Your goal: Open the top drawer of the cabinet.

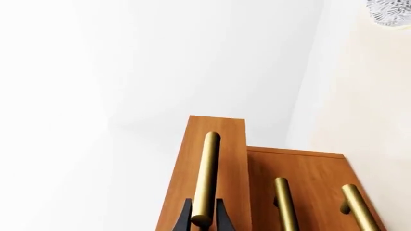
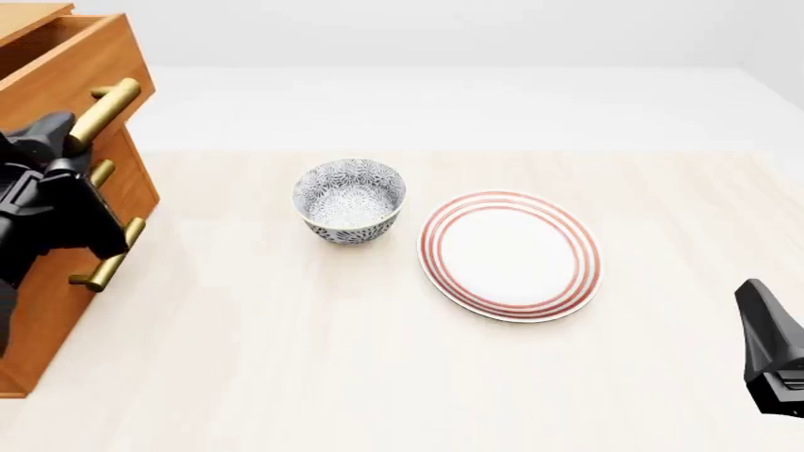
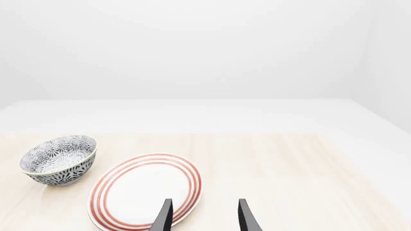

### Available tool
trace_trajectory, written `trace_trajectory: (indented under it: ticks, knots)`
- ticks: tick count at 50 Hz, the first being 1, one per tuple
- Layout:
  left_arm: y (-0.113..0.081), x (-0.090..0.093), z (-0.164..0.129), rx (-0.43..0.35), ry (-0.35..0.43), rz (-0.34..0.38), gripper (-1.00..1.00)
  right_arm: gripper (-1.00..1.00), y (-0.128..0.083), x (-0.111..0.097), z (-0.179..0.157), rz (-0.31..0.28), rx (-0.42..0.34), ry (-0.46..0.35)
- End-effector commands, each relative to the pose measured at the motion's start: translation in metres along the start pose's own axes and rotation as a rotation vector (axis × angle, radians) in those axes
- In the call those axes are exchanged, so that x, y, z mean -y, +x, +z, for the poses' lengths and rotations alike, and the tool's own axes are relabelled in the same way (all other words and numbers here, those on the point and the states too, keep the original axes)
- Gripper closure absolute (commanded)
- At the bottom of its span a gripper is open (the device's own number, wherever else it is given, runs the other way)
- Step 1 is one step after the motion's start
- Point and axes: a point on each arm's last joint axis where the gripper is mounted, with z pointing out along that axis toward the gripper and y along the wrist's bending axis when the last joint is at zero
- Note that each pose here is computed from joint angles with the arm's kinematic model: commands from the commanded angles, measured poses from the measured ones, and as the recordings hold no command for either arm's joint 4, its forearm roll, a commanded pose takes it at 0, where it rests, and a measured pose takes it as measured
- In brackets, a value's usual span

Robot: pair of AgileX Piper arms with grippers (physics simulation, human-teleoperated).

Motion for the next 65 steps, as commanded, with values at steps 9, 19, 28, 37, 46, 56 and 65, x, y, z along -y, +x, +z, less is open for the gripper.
trace_trajectory:
  ticks: [9, 19, 28, 37, 46, 56, 65]
  knots:
    - [-0.017, -0.010, -0.018, 0.095, -0.018, 0.025, 1.00, -1.00, 0.000, 0.000, 0.000, -0.001, 0.000, 0.000]
    - [-0.021, -0.012, -0.022, 0.113, -0.023, 0.029, 1.00, -1.00, 0.000, 0.000, 0.000, -0.002, 0.000, -0.001]
    - [-0.022, -0.016, -0.028, 0.121, -0.037, 0.025, 1.00, -1.00, 0.000, 0.000, 0.000, -0.001, 0.000, -0.001]
    - [-0.024, -0.015, -0.031, 0.134, -0.042, 0.029, 1.00, -1.00, 0.000, 0.000, 0.000, -0.001, 0.000, 0.000]
    - [-0.026, -0.021, -0.039, 0.148, -0.064, 0.021, -1.00, -1.00, 0.000, 0.000, 0.000, -0.001, 0.000, 0.000]
    - [-0.028, -0.023, -0.051, 0.172, -0.082, 0.022, -1.00, -1.00, 0.000, 0.000, 0.000, -0.001, 0.000, 0.000]
    - [-0.032, -0.026, -0.062, 0.207, -0.069, -0.005, -1.00, -1.00, 0.000, 0.000, 0.000, -0.001, 0.000, 0.000]
